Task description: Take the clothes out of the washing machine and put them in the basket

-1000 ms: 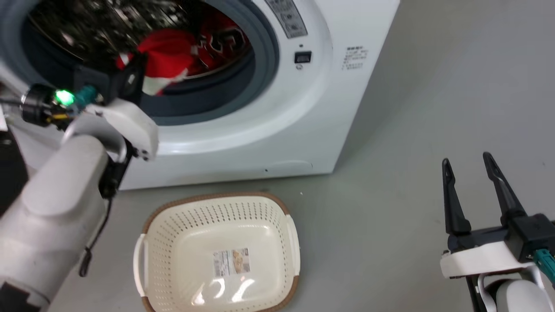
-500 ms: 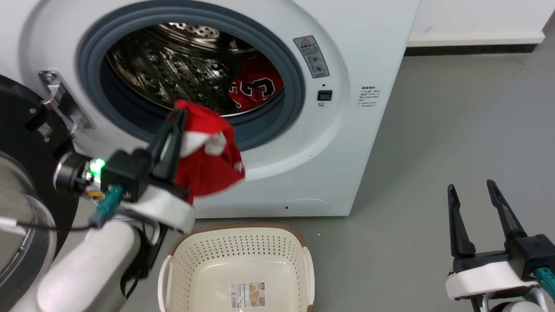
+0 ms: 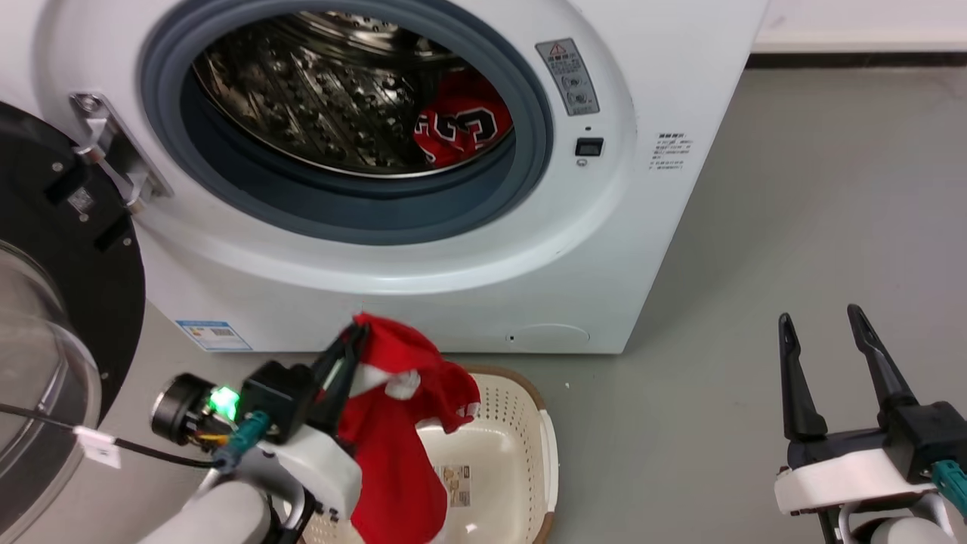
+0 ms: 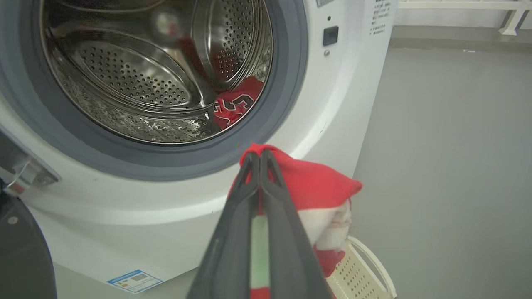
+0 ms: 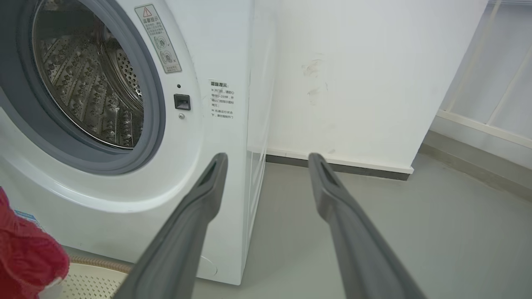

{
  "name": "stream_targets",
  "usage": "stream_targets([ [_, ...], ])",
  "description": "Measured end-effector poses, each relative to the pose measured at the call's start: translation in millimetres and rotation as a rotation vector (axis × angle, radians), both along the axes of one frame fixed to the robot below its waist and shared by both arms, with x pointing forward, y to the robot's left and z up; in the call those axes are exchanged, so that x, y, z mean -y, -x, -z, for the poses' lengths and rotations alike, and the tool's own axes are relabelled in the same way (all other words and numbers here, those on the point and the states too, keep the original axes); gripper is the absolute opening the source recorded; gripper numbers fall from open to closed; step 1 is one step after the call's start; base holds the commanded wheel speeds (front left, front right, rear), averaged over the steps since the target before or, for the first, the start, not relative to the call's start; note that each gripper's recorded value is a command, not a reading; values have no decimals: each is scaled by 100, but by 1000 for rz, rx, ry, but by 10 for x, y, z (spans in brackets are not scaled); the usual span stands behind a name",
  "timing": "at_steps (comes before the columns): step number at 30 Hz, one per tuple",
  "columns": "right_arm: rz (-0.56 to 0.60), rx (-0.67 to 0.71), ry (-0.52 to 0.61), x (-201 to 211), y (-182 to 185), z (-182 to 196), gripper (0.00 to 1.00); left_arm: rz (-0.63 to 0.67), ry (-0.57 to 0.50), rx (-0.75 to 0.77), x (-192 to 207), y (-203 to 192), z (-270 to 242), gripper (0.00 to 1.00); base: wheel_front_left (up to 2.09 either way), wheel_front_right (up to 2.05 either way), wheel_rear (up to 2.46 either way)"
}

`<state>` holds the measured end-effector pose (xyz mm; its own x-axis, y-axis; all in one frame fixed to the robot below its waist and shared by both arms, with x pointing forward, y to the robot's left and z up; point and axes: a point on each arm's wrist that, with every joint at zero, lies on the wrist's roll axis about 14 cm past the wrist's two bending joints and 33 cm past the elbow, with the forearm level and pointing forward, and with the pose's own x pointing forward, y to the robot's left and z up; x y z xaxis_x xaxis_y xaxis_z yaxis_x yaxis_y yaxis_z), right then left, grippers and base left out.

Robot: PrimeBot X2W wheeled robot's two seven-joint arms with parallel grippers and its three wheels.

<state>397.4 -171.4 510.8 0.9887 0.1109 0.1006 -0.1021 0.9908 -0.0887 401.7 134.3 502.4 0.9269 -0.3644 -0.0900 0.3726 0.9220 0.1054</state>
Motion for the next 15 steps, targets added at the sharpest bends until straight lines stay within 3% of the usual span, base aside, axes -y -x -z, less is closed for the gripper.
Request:
stream_targets([
  [15, 34, -92, 36, 129, -267, 390, 100, 40, -143, -459, -29, -9, 1773, 0, 0, 0, 0],
])
